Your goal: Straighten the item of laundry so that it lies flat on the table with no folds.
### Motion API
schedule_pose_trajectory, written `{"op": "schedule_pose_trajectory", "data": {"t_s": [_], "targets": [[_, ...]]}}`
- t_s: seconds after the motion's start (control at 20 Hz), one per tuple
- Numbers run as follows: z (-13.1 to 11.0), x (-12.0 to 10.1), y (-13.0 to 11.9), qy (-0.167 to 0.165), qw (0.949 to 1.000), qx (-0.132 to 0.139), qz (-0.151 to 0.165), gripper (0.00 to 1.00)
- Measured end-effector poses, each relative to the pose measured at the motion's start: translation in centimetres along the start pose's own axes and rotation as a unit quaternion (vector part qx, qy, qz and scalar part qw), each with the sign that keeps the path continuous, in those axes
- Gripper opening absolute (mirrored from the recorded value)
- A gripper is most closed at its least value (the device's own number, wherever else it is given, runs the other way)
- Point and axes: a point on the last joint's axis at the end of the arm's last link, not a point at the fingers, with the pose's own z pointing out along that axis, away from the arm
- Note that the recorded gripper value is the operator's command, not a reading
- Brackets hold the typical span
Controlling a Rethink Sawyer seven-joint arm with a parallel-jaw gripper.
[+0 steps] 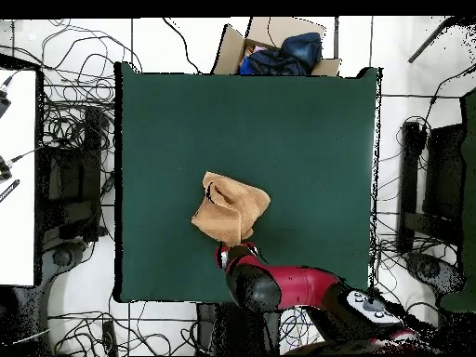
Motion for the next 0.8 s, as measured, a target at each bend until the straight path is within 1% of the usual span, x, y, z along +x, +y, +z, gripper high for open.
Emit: {"op": "schedule_pose_trajectory", "data": {"t_s": [0.35, 0.4, 0.65, 0.7, 0.8], "targets": [[0.0, -0.6, 0.6, -0.012, 0.9999, -0.008, -0.003, 1.00], [0.1, -0.9, 0.7, -0.021, 0.9997, -0.010, -0.003, 1.00], [0.1, -1.9, 1.1, -0.042, 0.9990, -0.014, -0.006, 1.00], [0.1, -2.2, 1.2, -0.051, 0.9986, -0.015, -0.007, 1.00], [0.0, -2.4, 1.3, -0.055, 0.9984, -0.015, -0.008, 1.00]]}}
